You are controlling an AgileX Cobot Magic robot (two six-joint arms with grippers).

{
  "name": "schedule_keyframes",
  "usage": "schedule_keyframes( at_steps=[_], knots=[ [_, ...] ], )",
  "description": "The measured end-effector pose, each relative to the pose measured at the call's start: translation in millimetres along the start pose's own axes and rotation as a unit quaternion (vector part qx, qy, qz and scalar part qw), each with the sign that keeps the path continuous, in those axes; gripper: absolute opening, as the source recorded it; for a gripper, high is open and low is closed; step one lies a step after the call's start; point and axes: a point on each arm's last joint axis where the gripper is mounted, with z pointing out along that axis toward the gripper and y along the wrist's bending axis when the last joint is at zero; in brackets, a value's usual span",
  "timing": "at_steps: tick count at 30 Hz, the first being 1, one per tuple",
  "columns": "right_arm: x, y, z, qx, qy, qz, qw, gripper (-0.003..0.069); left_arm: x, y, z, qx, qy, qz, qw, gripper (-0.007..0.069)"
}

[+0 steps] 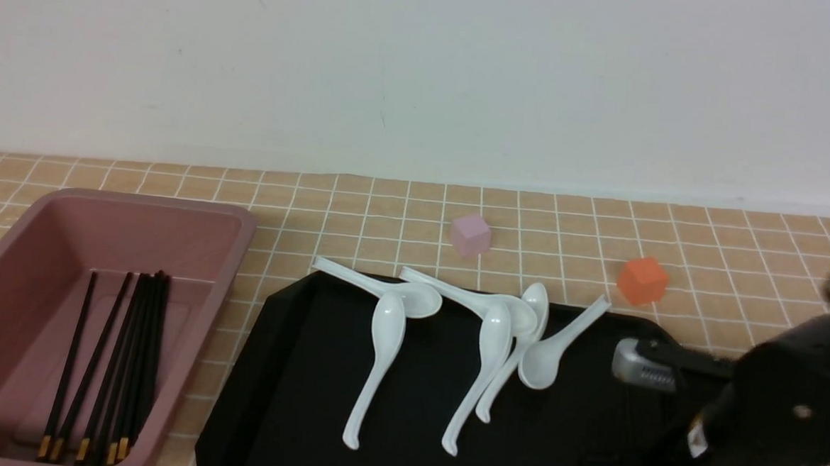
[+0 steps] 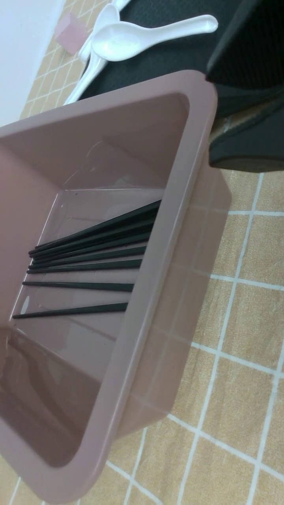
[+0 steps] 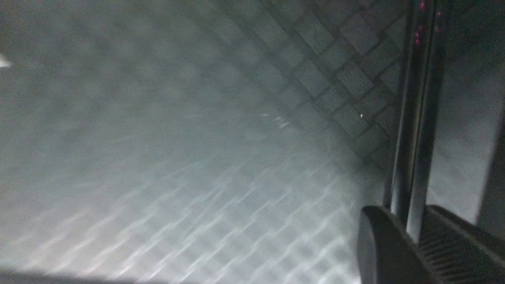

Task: On brown tablecloth take chopsticks from black tray and put them in box.

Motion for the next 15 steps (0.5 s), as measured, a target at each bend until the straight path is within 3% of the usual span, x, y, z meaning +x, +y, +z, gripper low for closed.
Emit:
schedule_keyframes(
  at_steps=[4,8,9,11,15],
  knots=[
    [7,0,-40,-0.053,-0.035,0.010,0.998,0.0126,0,0,0,0.000,0.000,0.000,1.000,0.0238],
    [6,15,-93,-0.156,-0.080,0.015,0.984,0.0126,0,0,0,0.000,0.000,0.000,1.000,0.0238],
    [6,17,-96,-0.161,-0.082,0.013,0.983,0.0126,0,0,0,0.000,0.000,0.000,1.000,0.0238],
    [-4,39,-132,-0.240,-0.117,-0.028,0.963,0.0126,0,0,0,0.000,0.000,0.000,1.000,0.0238],
    [-17,83,-171,-0.327,-0.150,-0.119,0.926,0.0126,0,0,0,0.000,0.000,0.000,1.000,0.0238]
  ],
)
